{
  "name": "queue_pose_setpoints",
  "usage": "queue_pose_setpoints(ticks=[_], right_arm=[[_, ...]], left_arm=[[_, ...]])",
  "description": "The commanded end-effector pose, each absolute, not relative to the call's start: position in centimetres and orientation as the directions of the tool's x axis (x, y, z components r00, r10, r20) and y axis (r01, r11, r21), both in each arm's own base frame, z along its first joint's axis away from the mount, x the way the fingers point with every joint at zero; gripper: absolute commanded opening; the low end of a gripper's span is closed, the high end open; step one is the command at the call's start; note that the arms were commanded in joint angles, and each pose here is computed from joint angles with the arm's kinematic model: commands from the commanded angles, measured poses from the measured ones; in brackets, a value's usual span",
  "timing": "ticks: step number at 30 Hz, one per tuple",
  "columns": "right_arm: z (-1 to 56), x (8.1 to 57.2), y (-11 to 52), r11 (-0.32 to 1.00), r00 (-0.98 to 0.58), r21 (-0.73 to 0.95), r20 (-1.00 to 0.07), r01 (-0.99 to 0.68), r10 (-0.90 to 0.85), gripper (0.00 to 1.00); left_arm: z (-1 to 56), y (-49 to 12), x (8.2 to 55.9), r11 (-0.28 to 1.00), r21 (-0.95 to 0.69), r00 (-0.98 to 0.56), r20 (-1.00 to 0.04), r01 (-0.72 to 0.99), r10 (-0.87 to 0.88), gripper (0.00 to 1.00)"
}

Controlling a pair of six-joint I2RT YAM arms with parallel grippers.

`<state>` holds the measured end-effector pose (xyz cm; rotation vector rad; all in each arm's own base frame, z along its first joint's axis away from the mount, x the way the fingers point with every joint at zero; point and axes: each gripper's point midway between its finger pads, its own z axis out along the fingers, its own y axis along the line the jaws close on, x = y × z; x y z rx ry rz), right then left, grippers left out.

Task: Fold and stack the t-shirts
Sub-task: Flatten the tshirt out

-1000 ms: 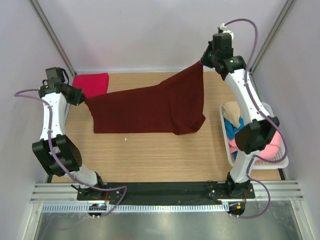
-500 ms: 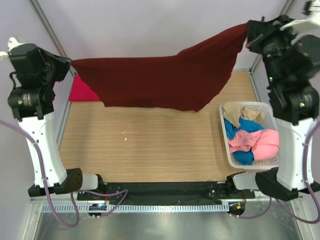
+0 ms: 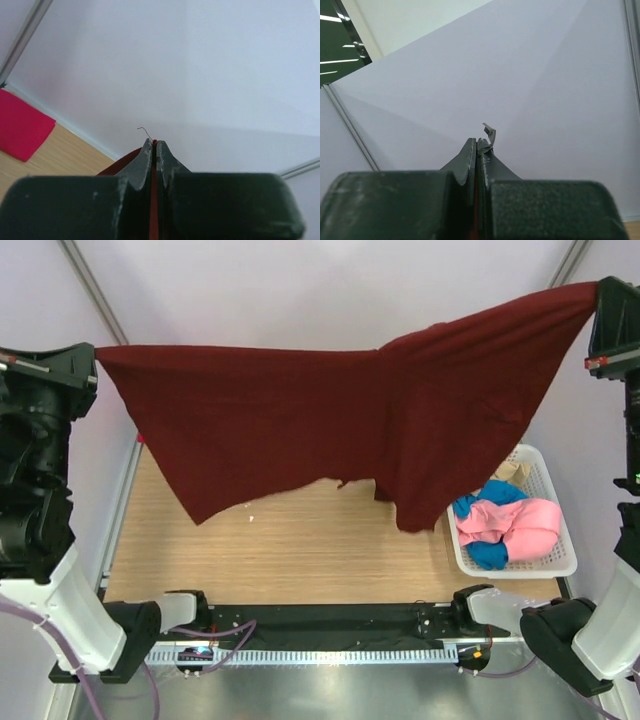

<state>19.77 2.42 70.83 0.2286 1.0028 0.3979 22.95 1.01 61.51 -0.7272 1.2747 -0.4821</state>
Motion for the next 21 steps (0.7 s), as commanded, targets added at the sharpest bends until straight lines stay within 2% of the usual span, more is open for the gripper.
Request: queue_pose_setpoints(ticks=[1, 6, 15, 21], right_arm=[[72.8, 16.1, 1.0, 0.913, 0.555, 0.345, -0.726, -0.216, 0.405, 0.01], [73.5, 14.1, 0.3, 0.916, 0.592, 0.337, -0.701, -0.218, 0.399, 0.01], [73.7, 18.7, 1.8, 0.942, 0.582, 0.272, -0.741, -0.195, 0.334, 0.01], [74.1, 16.3, 1.5, 0.949, 0.606, 0.239, -0.731, -0.206, 0.315, 0.01]], left_arm=[[64.4, 2.1, 19.6, 0.711, -0.702, 0.363, -0.671, -0.03, -0.647, 0.0], [65.1, 2.6, 17.7, 0.733, -0.68, 0.406, -0.678, -0.029, -0.613, 0.0], [65.5, 3.1, 19.1, 0.734, -0.677, 0.432, -0.678, -0.053, -0.595, 0.0], [65.9, 3.3, 16.4, 0.738, -0.674, 0.455, -0.664, -0.022, -0.593, 0.0]])
